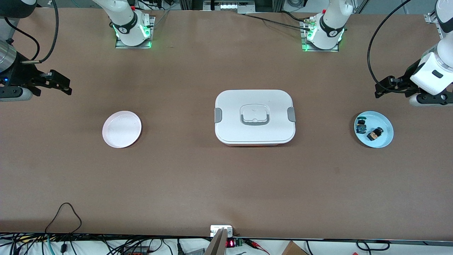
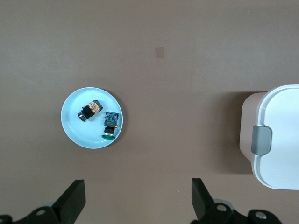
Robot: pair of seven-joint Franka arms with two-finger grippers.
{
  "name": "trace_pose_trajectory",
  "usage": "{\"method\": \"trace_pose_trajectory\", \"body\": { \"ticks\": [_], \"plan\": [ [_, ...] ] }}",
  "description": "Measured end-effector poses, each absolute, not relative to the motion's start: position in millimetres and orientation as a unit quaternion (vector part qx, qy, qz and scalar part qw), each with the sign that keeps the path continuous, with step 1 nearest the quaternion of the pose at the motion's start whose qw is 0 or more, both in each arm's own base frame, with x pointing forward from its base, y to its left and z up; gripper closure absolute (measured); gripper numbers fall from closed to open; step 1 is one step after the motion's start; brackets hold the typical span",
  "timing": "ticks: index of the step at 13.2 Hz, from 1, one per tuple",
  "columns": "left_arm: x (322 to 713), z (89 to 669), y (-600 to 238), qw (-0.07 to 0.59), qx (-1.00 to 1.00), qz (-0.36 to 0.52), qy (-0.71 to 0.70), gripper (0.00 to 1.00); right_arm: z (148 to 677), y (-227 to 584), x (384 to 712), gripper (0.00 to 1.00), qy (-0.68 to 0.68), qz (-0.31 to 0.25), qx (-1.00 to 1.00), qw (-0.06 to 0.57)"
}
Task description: Transfer orange switch to right arm and place
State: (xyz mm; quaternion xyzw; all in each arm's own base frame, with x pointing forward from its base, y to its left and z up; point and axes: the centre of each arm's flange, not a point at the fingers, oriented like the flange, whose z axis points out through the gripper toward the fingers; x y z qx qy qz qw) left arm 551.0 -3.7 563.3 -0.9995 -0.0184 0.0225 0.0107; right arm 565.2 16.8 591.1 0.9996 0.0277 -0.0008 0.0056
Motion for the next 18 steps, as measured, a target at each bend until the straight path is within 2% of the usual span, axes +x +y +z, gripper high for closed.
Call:
{"method": "trace_pose_trajectory", "body": {
  "ticks": [13,18],
  "plan": [
    [551.5,568.2,-2.7,0.011,-0.999,0.03,-0.02,0.0,591.0,16.8,565.1,0.0,0.028,-0.001,1.0,0.006],
    [569.4,555.3,9.8,0.013,-0.999,0.038,-0.033,0.0,590.7,16.8,565.2,0.0,0.028,-0.002,1.0,0.006]
  ]
}}
